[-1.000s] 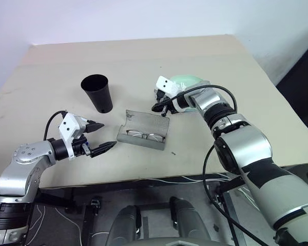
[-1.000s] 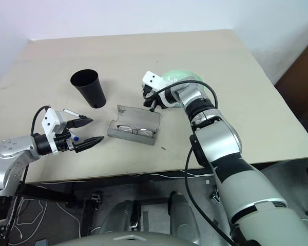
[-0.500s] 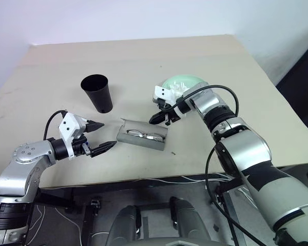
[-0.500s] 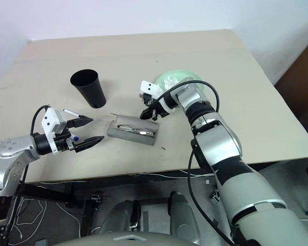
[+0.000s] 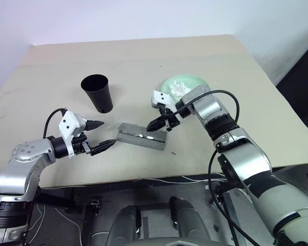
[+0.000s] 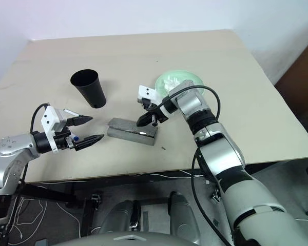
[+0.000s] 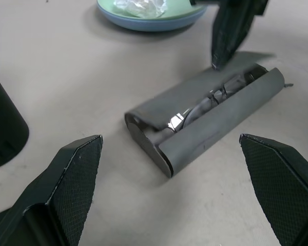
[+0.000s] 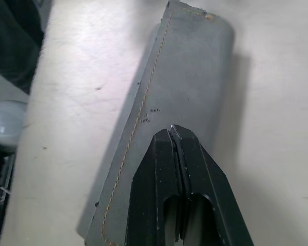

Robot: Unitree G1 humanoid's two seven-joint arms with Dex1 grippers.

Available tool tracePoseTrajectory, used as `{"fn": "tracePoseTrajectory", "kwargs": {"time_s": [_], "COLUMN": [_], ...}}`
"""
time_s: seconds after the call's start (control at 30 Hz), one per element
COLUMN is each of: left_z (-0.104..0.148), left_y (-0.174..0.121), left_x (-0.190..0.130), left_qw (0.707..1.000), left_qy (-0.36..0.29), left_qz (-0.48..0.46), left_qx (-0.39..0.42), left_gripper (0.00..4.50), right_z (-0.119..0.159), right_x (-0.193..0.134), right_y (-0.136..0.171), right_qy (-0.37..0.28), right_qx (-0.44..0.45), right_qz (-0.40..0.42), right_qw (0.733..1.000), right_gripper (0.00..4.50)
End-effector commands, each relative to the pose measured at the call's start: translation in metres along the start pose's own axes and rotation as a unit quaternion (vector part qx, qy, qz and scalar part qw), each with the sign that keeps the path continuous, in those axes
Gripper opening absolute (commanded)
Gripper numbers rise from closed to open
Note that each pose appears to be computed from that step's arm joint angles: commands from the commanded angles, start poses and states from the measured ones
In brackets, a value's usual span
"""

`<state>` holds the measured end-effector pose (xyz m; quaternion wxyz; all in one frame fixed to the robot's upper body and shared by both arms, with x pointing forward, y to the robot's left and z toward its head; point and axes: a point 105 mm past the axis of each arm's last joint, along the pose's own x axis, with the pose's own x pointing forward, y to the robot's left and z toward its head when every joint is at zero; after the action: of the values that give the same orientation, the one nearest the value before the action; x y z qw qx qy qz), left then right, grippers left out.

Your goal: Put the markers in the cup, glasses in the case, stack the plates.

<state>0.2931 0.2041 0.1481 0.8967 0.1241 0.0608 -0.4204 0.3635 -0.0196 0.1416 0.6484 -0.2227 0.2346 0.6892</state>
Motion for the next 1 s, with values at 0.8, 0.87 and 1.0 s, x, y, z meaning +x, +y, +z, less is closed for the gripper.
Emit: {"fn": "tracePoseTrajectory", "kwargs": {"time_s": [0.8,0.87,1.0], "left_z": [0.016,0.017,0.017], "left_y": [0.001,0.001,0.003], "left_x": [-0.003,-0.002,-0.001], "left_qw": [0.999,0.999,0.999], "left_qy": [-0.037,-0.041,-0.041], "left_qz": [-0.008,-0.009,-0.008], "left_qx": [0.01,0.009,0.01], "left_gripper": [4.5,4.5,4.5], "right_z": [0.01,0.005,0.001], "right_x": [0.007,0.011,0.013], "right_y": [0.023,0.023,0.02], "right_qy": [-0.023,-0.017,-0.011], "right_qx": [-0.023,-0.02,-0.017], "right_qz": [0.018,0.017,0.009], "right_qw": [0.999,1.0,1.0], "right_gripper": [0.03,0.03,0.03]}}
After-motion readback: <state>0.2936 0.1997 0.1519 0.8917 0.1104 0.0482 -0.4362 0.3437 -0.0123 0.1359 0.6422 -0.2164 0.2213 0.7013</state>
